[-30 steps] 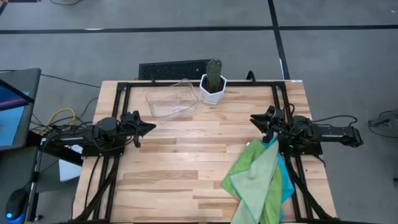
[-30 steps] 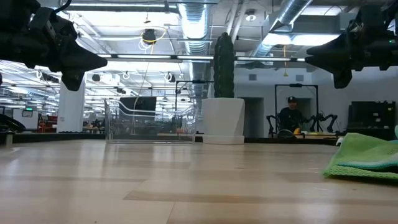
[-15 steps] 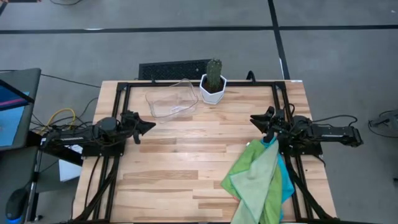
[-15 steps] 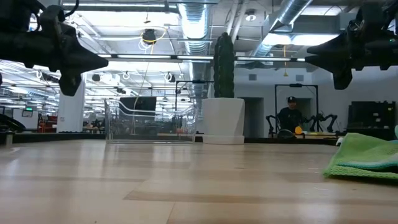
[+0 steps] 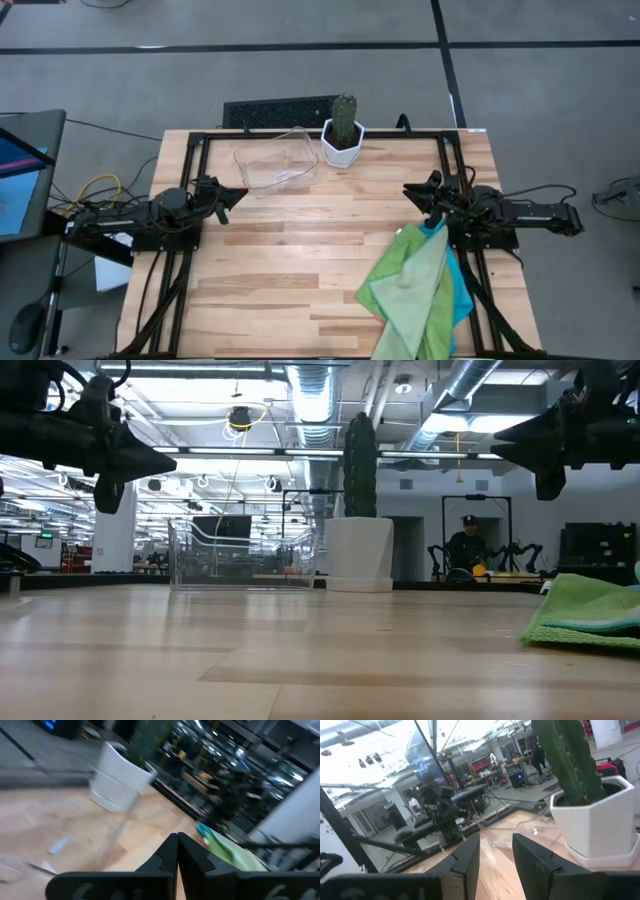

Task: Fold microfiber towels
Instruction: Fold the light green microfiber towel

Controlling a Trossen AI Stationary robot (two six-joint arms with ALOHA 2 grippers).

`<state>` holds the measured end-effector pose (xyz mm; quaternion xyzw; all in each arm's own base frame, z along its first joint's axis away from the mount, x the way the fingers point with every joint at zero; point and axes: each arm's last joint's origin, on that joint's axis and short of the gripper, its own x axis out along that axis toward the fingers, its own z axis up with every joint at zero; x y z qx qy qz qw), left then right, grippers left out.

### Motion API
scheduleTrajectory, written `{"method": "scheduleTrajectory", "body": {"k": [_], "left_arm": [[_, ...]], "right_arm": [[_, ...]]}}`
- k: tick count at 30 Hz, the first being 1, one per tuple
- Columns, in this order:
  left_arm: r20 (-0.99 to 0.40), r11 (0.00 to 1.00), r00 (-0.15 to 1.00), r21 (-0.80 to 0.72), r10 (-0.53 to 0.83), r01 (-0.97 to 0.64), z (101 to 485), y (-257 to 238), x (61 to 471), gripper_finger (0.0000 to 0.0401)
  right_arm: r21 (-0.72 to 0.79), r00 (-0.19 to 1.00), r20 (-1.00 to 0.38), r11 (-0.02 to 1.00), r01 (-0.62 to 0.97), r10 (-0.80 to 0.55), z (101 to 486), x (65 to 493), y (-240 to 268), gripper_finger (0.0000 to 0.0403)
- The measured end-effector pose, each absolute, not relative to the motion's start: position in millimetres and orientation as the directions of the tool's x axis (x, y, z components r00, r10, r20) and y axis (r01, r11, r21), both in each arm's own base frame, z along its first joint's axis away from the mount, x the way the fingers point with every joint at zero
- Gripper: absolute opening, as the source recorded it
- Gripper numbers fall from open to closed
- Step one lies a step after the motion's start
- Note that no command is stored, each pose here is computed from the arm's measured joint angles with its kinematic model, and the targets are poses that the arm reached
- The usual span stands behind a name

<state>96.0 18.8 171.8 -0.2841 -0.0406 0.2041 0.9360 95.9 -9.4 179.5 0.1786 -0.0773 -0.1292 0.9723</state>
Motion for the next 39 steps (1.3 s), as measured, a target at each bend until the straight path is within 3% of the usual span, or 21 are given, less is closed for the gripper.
{"method": "scheduleTrajectory", "body": {"k": [8,13,18,23,26,31,39], "left_arm": [[-0.006,0.734,0.933,-0.615,0.360,-0.287,174.8,17.4,96.7,0.0002],[0.132,0.704,0.945,-0.699,0.300,-0.126,188.3,15.7,96.5,0.0004],[0.291,0.770,0.927,-0.639,0.238,0.003,203.7,13.6,93.6,0.0039],[0.336,0.819,0.913,-0.574,0.233,0.002,208.1,13.4,92.1,0.0112],[0.340,0.828,0.918,-0.560,0.205,0.022,208.4,12.5,92.2,0.0155],[0.345,0.828,0.925,-0.556,0.158,0.066,208.8,11.2,92.4,0.0197],[0.414,0.818,0.899,-0.561,0.143,0.128,215.8,10.6,90.2,0.0204]], "right_arm": [[0.355,0.942,0.194,0.915,0.193,-0.274,209.7,88.3,-9.1,0.0141],[0.252,0.944,0.189,0.942,0.220,-0.271,246.1,75.8,-8.8,0.0141],[0.193,0.960,0.034,0.944,0.268,-0.279,276.8,74.8,-9.0,0.0145],[0.123,0.937,-0.211,0.943,0.308,-0.278,293.4,95.0,-9.4,0.0172],[0.083,0.874,-0.432,0.956,0.282,-0.221,294.0,108.4,-8.0,0.0196],[0.200,0.693,-0.720,0.945,0.260,-0.038,295.8,124.6,-2.5,0.0216],[0.287,0.576,-0.805,0.943,0.167,0.143,296.6,141.8,18.1,0.0203]]}}
